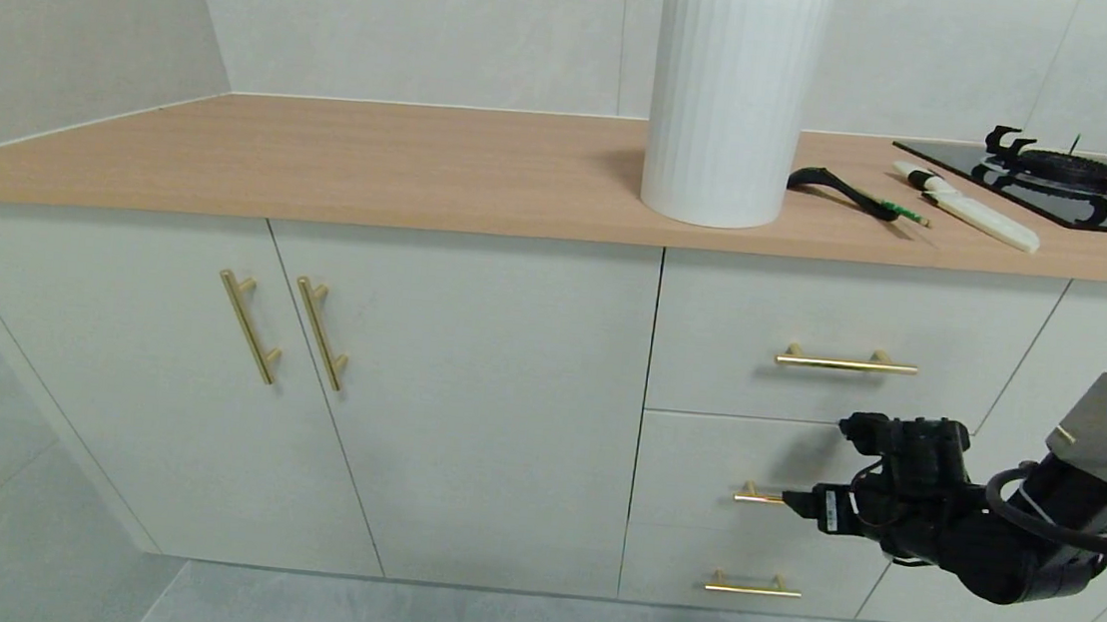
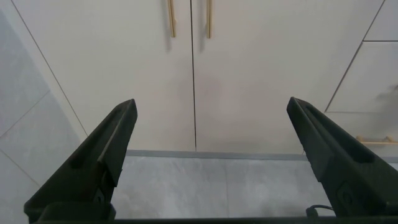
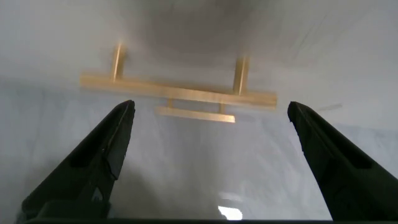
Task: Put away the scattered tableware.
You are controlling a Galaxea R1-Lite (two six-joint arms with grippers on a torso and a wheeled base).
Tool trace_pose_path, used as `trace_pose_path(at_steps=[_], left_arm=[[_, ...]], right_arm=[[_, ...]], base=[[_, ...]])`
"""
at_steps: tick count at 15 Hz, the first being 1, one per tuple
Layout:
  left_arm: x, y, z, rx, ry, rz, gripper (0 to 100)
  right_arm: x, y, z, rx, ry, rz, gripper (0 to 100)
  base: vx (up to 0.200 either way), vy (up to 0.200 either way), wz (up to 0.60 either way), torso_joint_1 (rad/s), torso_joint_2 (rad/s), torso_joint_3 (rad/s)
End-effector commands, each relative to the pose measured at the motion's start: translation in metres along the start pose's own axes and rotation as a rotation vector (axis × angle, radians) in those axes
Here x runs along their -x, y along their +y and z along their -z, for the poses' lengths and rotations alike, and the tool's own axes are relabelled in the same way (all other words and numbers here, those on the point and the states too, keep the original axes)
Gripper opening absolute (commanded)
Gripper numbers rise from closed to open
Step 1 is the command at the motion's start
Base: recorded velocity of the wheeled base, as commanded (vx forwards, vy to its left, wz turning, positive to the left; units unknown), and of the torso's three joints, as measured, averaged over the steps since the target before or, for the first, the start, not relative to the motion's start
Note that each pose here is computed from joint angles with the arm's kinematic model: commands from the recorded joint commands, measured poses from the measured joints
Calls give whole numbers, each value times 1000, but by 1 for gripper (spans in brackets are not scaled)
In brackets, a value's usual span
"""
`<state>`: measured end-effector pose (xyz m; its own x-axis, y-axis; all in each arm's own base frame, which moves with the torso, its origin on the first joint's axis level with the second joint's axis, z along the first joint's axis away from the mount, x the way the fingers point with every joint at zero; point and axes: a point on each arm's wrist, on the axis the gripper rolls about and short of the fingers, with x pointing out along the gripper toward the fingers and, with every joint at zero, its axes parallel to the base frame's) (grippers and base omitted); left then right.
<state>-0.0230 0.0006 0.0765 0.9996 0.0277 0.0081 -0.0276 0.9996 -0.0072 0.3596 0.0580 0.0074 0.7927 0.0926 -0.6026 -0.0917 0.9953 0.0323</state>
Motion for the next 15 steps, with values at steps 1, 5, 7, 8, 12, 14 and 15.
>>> trace_pose_path(at_steps=[1, 5, 7, 8, 12, 14, 15], left_arm=[[0, 0, 0, 1, 0, -1, 100], [0, 0, 0, 1, 0, 0, 100], [0, 0, 0, -1, 0, 0, 100], [0, 0, 0, -1, 0, 0, 100], [0, 0, 0, 1, 0, -1, 100], [0, 0, 0, 1, 0, 0, 100], [0, 0, 0, 1, 0, -1, 100]], right_arm=[[-12, 0, 8, -10, 6, 8, 100], [-22, -1, 9, -27, -9, 39, 100], [-31, 0, 7, -76, -38, 56, 100], [-36, 0, 7, -98, -52, 77, 100], [-40, 0, 13, -92, -40, 95, 100], [-40, -1, 17, -87, -23, 97, 100], [-38, -1, 18, -80, -15, 98, 100]], base=[[0, 0, 0, 0, 0, 0], [0, 0, 0, 0, 0, 0], [0, 0, 0, 0, 0, 0], [0, 0, 0, 0, 0, 0], [0, 0, 0, 0, 0, 0], [0, 0, 0, 0, 0, 0], [0, 0, 0, 0, 0, 0]])
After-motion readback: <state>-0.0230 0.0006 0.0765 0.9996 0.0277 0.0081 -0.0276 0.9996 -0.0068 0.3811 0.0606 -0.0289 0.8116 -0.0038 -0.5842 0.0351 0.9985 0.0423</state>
